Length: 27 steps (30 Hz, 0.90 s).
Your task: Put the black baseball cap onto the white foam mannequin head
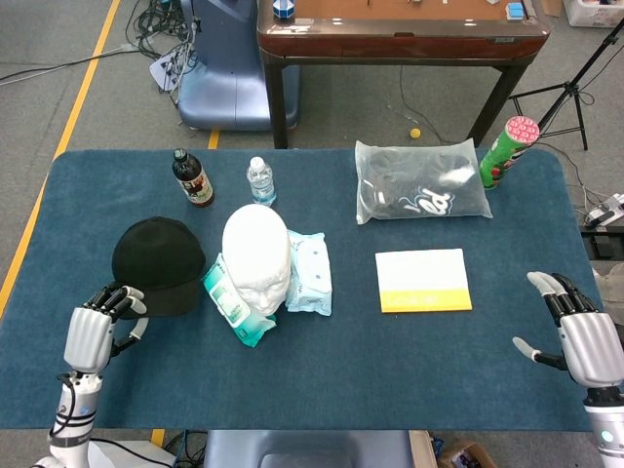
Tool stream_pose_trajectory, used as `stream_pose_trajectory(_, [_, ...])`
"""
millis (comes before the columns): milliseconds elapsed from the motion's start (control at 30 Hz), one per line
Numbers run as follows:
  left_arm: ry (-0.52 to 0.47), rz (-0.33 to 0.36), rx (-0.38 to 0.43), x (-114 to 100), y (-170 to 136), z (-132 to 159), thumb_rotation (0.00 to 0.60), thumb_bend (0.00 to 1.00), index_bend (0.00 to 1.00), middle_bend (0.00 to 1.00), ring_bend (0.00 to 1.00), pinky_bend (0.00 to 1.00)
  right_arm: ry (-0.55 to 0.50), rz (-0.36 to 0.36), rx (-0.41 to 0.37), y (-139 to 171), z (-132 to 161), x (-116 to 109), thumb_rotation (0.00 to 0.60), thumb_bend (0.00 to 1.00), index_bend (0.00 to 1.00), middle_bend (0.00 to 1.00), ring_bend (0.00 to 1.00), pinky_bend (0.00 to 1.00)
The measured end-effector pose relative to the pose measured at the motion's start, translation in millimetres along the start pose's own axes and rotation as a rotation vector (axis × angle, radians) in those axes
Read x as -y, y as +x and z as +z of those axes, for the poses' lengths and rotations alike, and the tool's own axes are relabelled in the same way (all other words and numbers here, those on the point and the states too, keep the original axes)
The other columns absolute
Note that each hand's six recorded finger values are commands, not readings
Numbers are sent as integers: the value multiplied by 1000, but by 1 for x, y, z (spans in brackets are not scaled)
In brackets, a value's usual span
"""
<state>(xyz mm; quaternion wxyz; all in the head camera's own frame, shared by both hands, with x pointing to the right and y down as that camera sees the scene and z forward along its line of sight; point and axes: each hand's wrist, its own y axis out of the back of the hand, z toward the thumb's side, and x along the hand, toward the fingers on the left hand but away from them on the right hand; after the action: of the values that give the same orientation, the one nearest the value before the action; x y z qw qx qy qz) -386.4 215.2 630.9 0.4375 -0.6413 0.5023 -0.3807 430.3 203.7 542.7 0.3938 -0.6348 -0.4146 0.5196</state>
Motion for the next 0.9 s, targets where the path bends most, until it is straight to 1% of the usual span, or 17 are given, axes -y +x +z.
stream_pose_trajectory(100, [21, 27, 9, -8, 4, 0, 600, 382, 715, 454, 285, 486, 0, 0, 0, 0, 0, 0, 600, 0, 134, 179, 119, 304])
stream_pose_trajectory(333, [63, 62, 18, -22, 11, -1, 600, 380, 749, 458, 285, 486, 2, 2, -1, 0, 0, 1, 600, 0, 134, 179, 118, 303])
stream_pose_trajectory(633, [81, 112, 32, -34, 19, 1, 600, 380, 813, 489, 286, 486, 3, 4, 0, -1, 0, 1, 600, 0, 134, 179, 119, 303])
stream_pose_trajectory(900, [86, 172, 63, -50, 32, 4, 600, 380, 836, 508, 295, 486, 3, 5, 0, -1, 0, 2, 600, 0, 134, 179, 119, 303])
